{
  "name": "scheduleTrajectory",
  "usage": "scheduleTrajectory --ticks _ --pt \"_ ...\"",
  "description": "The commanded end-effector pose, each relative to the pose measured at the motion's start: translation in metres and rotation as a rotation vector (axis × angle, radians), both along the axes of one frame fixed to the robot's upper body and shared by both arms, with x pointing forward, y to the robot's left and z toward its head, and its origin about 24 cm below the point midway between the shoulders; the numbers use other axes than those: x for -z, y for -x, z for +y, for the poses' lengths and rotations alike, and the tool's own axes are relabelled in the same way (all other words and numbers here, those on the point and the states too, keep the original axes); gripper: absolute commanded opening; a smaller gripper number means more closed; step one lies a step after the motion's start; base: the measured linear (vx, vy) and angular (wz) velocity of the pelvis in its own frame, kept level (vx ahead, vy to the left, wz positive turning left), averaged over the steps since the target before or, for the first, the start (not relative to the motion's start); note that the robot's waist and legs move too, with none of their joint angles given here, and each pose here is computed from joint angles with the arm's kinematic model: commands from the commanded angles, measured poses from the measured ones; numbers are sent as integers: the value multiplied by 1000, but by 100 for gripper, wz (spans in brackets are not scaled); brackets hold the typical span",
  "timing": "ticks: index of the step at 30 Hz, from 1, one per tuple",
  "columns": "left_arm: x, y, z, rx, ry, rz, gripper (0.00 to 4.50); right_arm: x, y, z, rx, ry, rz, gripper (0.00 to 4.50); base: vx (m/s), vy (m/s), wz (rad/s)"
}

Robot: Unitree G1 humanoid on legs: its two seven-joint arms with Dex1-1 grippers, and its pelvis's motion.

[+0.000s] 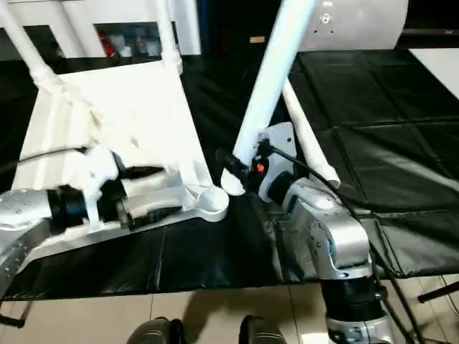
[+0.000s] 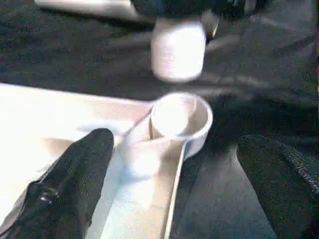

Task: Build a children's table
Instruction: Pick table leg, then insert table leg to table base

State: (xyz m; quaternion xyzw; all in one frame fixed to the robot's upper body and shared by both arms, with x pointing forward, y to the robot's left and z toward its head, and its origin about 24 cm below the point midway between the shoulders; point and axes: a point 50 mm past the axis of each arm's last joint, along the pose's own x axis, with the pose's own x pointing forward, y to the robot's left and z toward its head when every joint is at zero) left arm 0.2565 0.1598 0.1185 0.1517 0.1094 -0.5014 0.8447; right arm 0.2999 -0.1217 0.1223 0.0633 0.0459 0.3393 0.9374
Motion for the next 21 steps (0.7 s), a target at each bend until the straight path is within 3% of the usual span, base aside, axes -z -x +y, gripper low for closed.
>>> scheduleTrajectory --ticks 1,6,21 --pt "12 1 -2 2 -28 16 432 -13 1 -2 38 -38 -82 192 0 0 0" --pt "25 -7 -3 -36 -10 27 387 -15 3 -3 58 -11 -153 192 0 0 0" --pt "42 -12 -4 23 -51 106 266 -9 9 -1 -23 3 -122 192 0 0 0"
